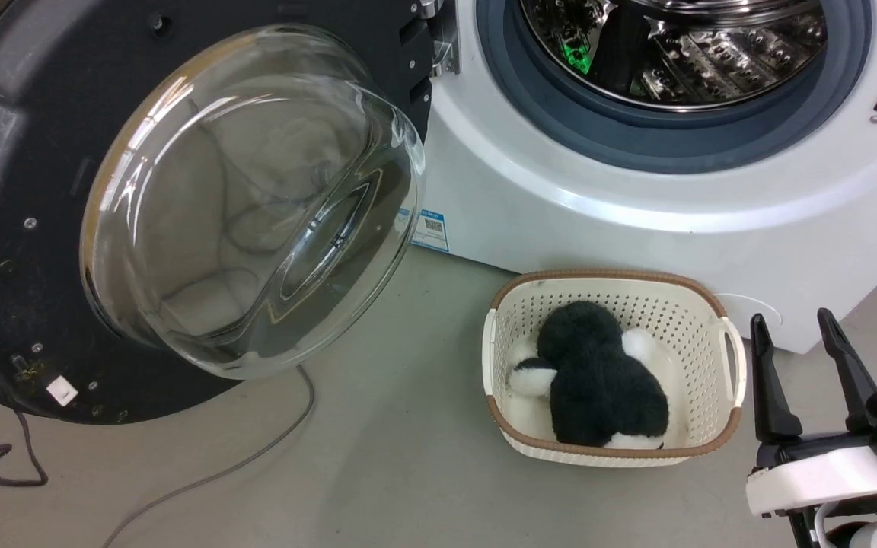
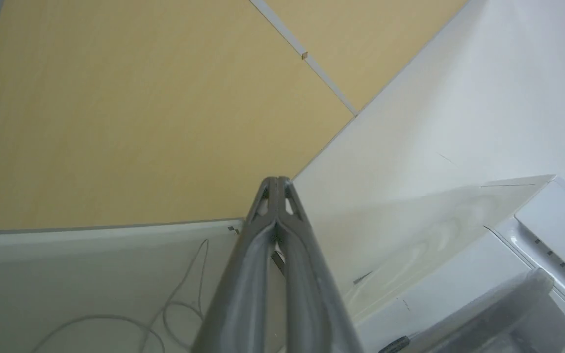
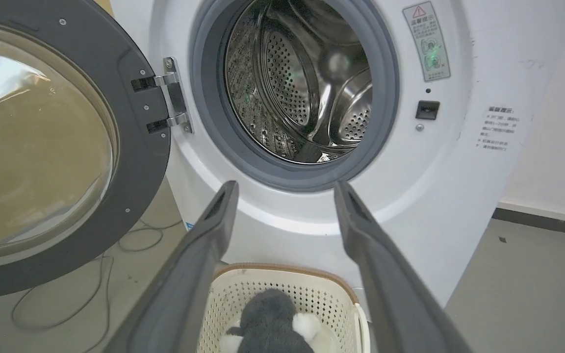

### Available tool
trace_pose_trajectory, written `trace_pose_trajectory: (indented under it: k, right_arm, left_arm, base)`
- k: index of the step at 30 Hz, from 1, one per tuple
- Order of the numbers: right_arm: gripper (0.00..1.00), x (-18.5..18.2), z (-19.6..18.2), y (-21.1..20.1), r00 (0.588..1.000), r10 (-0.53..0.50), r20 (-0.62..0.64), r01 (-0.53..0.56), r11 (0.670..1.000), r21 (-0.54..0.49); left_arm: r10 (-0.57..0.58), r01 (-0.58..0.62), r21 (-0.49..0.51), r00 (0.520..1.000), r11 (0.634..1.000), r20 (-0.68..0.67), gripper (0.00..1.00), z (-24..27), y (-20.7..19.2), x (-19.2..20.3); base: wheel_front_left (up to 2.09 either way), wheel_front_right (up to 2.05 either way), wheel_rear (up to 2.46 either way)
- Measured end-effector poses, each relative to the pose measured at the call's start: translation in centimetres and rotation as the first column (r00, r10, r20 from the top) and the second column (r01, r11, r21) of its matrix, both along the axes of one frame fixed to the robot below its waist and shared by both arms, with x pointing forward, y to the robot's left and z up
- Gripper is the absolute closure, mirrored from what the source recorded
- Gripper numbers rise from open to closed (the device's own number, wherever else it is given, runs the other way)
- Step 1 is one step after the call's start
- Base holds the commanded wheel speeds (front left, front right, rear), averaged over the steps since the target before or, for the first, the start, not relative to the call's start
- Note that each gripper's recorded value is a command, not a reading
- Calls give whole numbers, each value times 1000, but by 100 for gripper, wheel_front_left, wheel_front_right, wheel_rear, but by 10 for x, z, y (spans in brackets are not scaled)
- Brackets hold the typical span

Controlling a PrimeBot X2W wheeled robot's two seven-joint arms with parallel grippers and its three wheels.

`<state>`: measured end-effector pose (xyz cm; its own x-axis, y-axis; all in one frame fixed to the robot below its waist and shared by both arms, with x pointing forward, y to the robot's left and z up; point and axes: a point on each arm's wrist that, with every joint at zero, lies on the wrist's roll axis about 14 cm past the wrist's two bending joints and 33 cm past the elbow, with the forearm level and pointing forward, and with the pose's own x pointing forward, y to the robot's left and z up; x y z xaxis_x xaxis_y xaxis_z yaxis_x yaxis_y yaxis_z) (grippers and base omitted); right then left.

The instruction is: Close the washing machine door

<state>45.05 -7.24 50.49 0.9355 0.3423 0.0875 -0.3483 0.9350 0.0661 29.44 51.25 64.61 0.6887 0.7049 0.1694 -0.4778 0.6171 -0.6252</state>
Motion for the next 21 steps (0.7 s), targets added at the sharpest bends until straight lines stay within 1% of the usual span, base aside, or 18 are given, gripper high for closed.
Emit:
trace_pose_trajectory:
  k: [5,8,11,15,21]
  right_arm:
    - [0,3,-2,4,1000,8,2,-8,1000,7]
    - [0,5,-4,7,1000,16,3,-16,1000,9]
    - [0,7,-4,8,1000,18,10,-18,1000,12]
    - [0,10,-3,10,1000,19,19,-19,1000,20]
    - [0,12,-5,11,1000,21,22,-22,999,26]
  left_arm:
    - [-93,92,-129,996,987,-4,100,-20,-3,6]
    - [-182,184,-172,983,968,27,100,-21,-15,13]
    - [-246,241,-227,969,944,4,100,-39,-26,13]
    - [-298,280,-288,954,916,-21,100,-61,-36,9]
    - [-353,326,-348,936,879,-15,100,-75,-45,8]
  base:
    - [0,0,0]
    - [0,0,0]
    - [0,0,0]
    - [0,0,0]
    - [0,0,0]
